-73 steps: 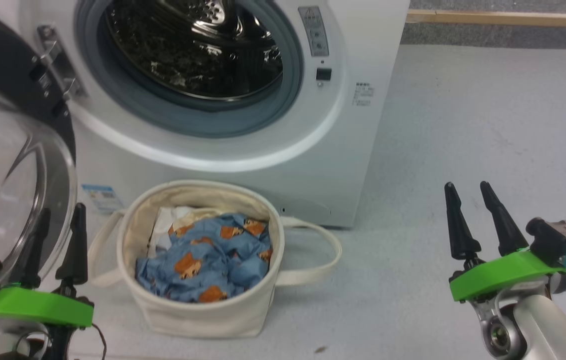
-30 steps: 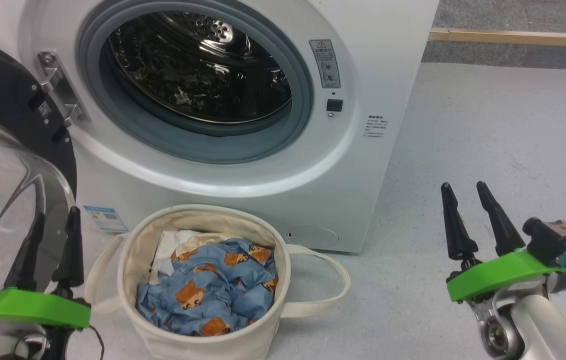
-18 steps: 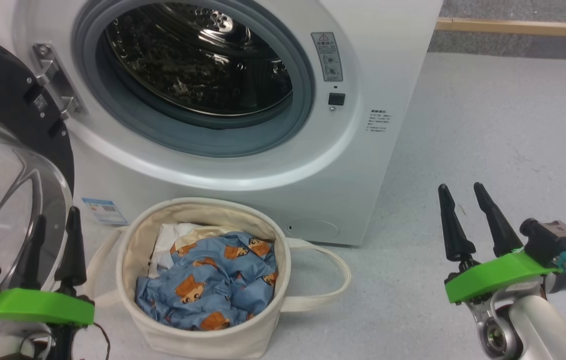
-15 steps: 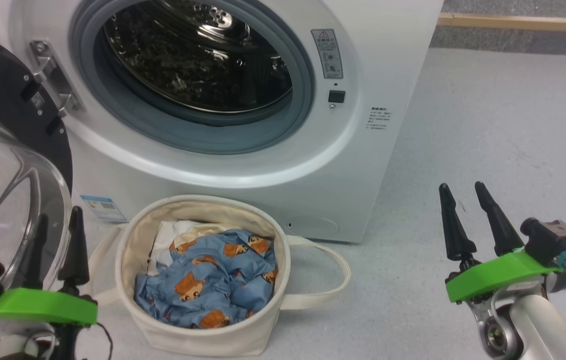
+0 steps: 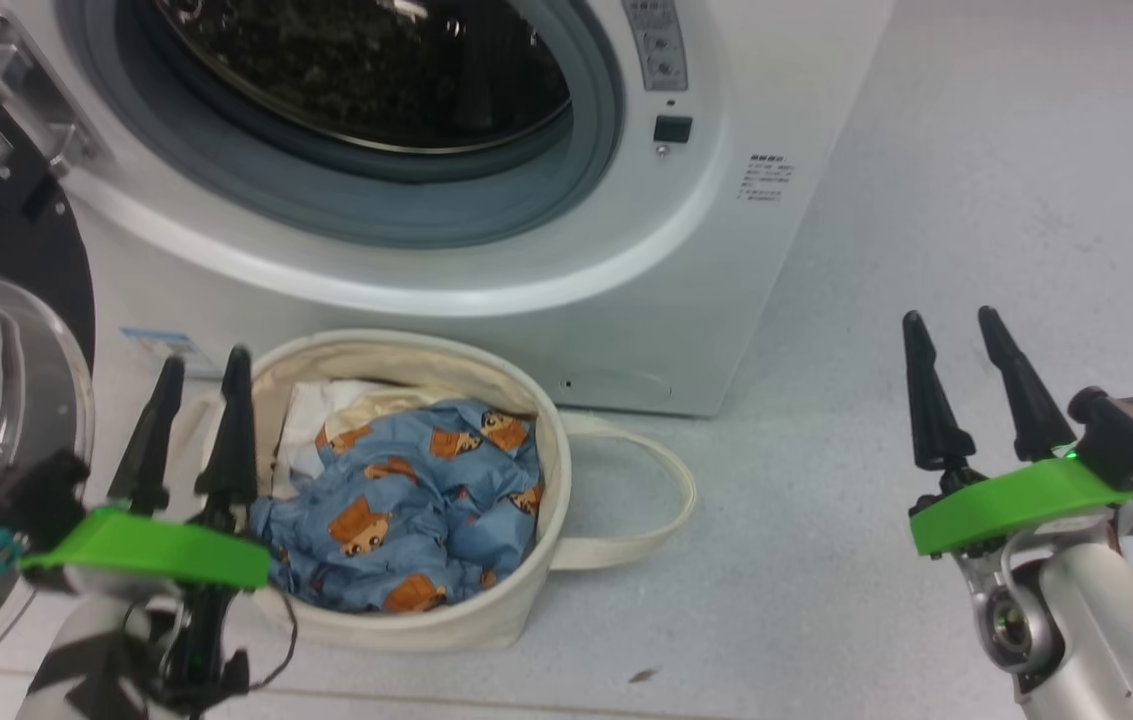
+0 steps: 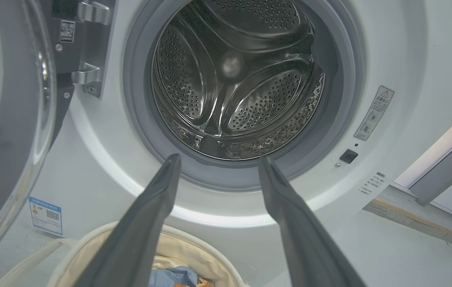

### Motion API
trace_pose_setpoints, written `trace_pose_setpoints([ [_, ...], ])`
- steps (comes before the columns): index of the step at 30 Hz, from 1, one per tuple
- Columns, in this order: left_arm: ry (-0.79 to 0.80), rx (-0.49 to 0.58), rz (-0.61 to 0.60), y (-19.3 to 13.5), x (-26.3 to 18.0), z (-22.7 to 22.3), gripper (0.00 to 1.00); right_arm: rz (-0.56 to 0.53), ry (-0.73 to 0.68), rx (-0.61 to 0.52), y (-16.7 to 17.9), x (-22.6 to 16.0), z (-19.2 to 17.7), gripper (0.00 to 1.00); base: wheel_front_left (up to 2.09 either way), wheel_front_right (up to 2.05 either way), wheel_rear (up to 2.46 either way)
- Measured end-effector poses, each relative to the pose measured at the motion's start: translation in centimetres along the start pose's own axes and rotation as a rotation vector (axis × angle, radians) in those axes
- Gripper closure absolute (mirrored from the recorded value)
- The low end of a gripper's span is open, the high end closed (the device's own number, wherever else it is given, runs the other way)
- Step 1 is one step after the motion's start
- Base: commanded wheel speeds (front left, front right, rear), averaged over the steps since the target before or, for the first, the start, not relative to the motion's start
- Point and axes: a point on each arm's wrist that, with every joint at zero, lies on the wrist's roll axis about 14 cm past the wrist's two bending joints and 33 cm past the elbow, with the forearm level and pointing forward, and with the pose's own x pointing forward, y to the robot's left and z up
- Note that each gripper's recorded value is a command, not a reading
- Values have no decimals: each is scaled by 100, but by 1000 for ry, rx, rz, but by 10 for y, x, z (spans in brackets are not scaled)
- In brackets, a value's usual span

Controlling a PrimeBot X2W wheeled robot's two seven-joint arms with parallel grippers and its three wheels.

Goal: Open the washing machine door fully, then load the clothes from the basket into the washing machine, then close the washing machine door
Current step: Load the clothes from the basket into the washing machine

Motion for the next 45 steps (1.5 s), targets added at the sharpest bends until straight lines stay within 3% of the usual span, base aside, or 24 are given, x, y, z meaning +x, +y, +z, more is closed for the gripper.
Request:
trace_pose_setpoints([
  [11, 69, 11, 20, 4, 23, -32, 0, 1, 28, 8, -6, 17, -15, 0, 0, 0, 0],
  [26, 324, 115, -11, 5, 37, -119, 0, -4, 101, 11, -21, 35, -49, 0, 0, 0, 0],
  [45, 657, 99, 1, 20, 42, -236, 0, 34, 259, -37, -51, 67, -119, 0, 0, 0, 0],
])
